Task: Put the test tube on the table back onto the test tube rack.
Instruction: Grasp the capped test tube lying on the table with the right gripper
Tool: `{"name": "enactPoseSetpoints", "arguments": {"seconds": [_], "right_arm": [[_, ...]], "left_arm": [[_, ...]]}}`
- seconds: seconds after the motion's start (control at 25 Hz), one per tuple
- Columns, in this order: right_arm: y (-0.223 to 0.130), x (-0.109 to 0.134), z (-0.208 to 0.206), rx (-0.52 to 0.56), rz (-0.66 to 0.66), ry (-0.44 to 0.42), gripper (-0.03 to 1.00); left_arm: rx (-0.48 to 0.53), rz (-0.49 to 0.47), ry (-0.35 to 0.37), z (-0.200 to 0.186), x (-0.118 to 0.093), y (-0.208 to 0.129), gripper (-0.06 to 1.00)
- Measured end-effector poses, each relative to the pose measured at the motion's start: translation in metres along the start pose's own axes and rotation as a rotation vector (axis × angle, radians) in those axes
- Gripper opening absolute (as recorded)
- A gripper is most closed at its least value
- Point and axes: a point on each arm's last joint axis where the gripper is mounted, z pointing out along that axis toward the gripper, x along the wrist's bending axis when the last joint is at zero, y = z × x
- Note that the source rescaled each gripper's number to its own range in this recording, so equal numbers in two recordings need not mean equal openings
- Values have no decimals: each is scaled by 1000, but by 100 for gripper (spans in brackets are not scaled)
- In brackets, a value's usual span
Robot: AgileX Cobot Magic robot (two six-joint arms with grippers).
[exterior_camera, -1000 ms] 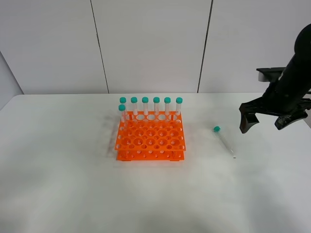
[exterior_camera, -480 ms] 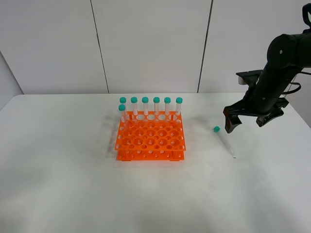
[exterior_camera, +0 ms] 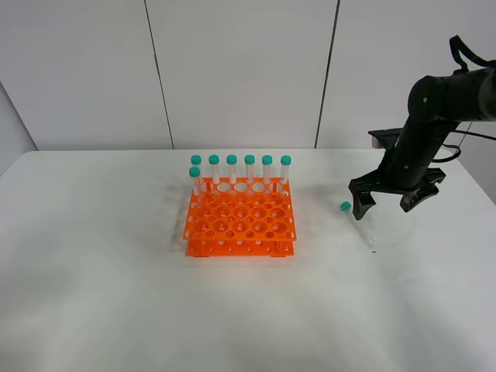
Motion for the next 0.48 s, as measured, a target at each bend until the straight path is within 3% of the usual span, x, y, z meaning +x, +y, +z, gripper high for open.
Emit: {"name": "enactPoseSetpoints", "arguments": {"seconds": [0.48], "right_arm": [[3,-2,19,16,13,18,100]], "left_arm": [[0,0,0,0,0,0,92]]}}
